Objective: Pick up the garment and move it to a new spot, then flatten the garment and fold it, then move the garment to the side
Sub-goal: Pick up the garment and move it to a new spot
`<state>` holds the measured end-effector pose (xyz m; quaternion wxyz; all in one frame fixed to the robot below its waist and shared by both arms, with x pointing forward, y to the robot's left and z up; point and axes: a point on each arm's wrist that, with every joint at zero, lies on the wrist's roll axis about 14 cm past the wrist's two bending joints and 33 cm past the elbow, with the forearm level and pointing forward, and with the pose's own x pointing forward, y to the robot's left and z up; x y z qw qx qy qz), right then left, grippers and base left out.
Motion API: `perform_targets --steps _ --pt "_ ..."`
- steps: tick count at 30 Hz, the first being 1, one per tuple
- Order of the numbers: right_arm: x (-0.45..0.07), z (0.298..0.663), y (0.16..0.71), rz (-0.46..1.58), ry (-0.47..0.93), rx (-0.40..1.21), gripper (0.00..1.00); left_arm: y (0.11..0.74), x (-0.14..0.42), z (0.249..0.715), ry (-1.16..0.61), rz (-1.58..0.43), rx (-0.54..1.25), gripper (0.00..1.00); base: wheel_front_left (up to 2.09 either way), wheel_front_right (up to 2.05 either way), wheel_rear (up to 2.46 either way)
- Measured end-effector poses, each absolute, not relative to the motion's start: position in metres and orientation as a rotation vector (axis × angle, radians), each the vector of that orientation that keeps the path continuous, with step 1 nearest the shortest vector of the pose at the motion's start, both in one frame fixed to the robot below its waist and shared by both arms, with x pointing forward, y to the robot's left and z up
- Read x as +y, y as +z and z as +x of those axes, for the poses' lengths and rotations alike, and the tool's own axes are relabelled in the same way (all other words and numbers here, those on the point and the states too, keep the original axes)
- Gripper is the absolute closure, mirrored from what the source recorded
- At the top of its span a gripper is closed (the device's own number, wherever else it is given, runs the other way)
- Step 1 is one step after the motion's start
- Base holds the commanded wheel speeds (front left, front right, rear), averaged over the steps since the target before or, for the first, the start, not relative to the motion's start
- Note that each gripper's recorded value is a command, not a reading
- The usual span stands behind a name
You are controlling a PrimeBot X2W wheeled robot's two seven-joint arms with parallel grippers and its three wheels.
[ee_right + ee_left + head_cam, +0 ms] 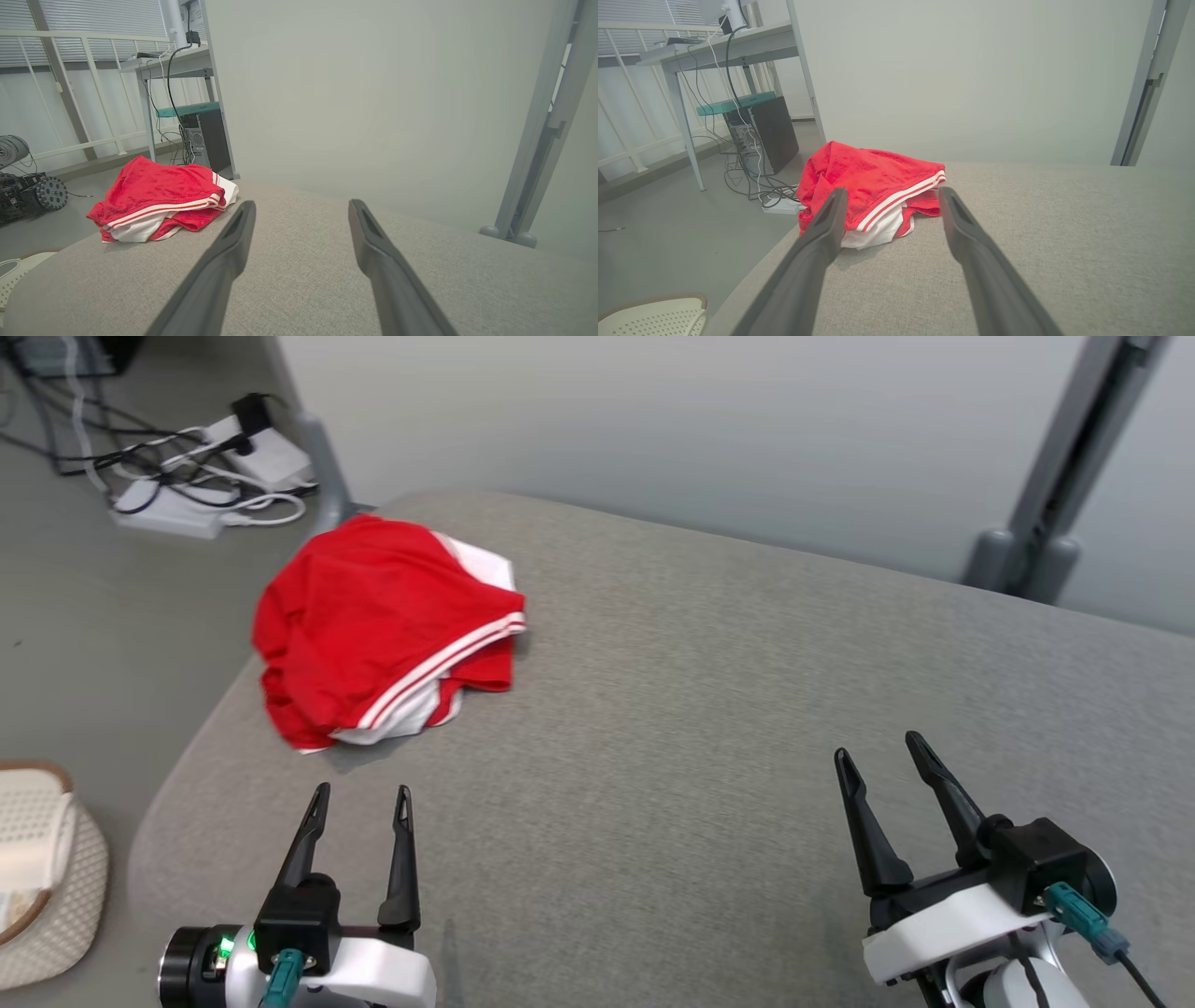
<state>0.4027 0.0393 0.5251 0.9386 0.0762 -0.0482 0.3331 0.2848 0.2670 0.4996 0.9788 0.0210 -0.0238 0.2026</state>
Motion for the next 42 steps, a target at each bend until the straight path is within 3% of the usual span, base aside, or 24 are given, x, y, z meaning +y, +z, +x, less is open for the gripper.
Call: perform_targets --steps 14,42 --pt "0.113 0.379 0.528 0.178 0.907 -0.083 0.0 0.504 0.311 0.236 0.606 0.055 -0.055 0.0 0.0 0.0 0.0" --pt "0.108 0.379 0.532 0.183 0.889 -0.087 0.0 0.504 0.31 0.231 0.605 0.042 -0.066 0.0 0.0 0.0 0.0"
